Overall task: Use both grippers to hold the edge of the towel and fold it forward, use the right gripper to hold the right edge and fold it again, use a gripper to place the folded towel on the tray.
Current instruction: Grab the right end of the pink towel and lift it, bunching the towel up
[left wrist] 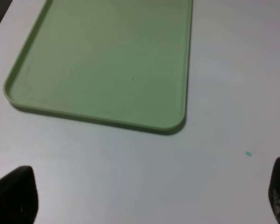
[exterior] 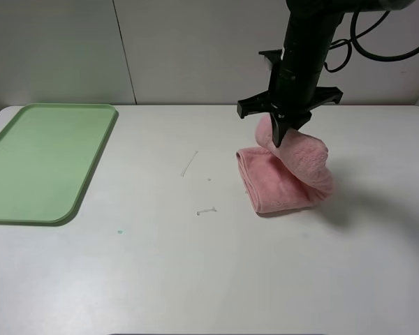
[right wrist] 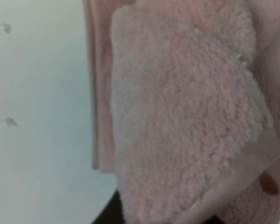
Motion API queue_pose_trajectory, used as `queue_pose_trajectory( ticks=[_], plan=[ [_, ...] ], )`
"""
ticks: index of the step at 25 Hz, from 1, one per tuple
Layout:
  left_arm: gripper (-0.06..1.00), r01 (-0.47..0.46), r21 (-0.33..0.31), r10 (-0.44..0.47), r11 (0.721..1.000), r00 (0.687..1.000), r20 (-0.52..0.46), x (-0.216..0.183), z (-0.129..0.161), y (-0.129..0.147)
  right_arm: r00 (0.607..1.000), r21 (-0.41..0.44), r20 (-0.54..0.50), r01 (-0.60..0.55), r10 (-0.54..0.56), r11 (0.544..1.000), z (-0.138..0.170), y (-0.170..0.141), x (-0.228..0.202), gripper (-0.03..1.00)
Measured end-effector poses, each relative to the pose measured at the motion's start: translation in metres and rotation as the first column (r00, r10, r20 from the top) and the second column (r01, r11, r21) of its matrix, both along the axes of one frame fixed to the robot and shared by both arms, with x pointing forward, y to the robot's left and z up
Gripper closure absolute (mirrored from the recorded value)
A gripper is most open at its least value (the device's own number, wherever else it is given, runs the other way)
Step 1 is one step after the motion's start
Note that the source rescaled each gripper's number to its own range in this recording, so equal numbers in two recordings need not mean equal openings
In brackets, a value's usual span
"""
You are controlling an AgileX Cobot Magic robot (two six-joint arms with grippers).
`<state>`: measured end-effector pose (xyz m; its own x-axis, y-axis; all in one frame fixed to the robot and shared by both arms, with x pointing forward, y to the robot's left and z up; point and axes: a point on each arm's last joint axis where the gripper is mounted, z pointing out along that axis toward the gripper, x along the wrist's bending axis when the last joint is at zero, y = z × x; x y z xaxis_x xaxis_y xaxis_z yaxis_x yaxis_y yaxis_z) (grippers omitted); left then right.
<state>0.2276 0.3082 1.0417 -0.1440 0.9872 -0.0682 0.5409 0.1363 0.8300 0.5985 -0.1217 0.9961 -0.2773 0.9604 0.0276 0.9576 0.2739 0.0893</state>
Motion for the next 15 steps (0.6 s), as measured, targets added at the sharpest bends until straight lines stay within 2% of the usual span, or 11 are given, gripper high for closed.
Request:
queue_pose_trajectory(
  ticks=[6,7,8,9,11,12,15],
  plan=[
    [-0.06,0.0,0.0,0.0,1.0,1.0,0.0,0.0,0.0,0.0,0.998,0.028,0.037,0.04,-0.041,0.999,0.0005,0.0021,0.0037,0.88],
    [-0.06,0.0,0.0,0.0,1.0,1.0,0.0,0.0,0.0,0.0,0.998,0.033,0.039,0.047,-0.048,0.998,0.0006,0.0025,0.0039,0.8],
    [-0.06,0.0,0.0,0.0,1.0,1.0,0.0,0.0,0.0,0.0,0.998,0.035,0.04,0.048,-0.05,0.998,0.0006,0.0027,0.004,0.68],
    [-0.06,0.0,0.0,0.0,1.0,1.0,0.0,0.0,0.0,0.0,0.998,0.043,0.042,0.053,-0.055,0.998,0.0007,0.0033,0.0043,0.46],
    [-0.06,0.0,0.0,0.0,1.0,1.0,0.0,0.0,0.0,0.0,0.997,0.057,0.039,0.064,-0.066,0.996,0.0008,0.0045,0.0041,0.14],
    [-0.06,0.0,0.0,0.0,1.0,1.0,0.0,0.0,0.0,0.0,0.997,0.065,0.034,0.071,-0.073,0.995,0.0008,0.0051,0.0038,0.07],
    [-0.06,0.0,0.0,0.0,1.0,1.0,0.0,0.0,0.0,0.0,0.996,0.073,0.028,0.077,-0.08,0.994,0.0009,0.0058,0.0034,-0.01]
  ],
)
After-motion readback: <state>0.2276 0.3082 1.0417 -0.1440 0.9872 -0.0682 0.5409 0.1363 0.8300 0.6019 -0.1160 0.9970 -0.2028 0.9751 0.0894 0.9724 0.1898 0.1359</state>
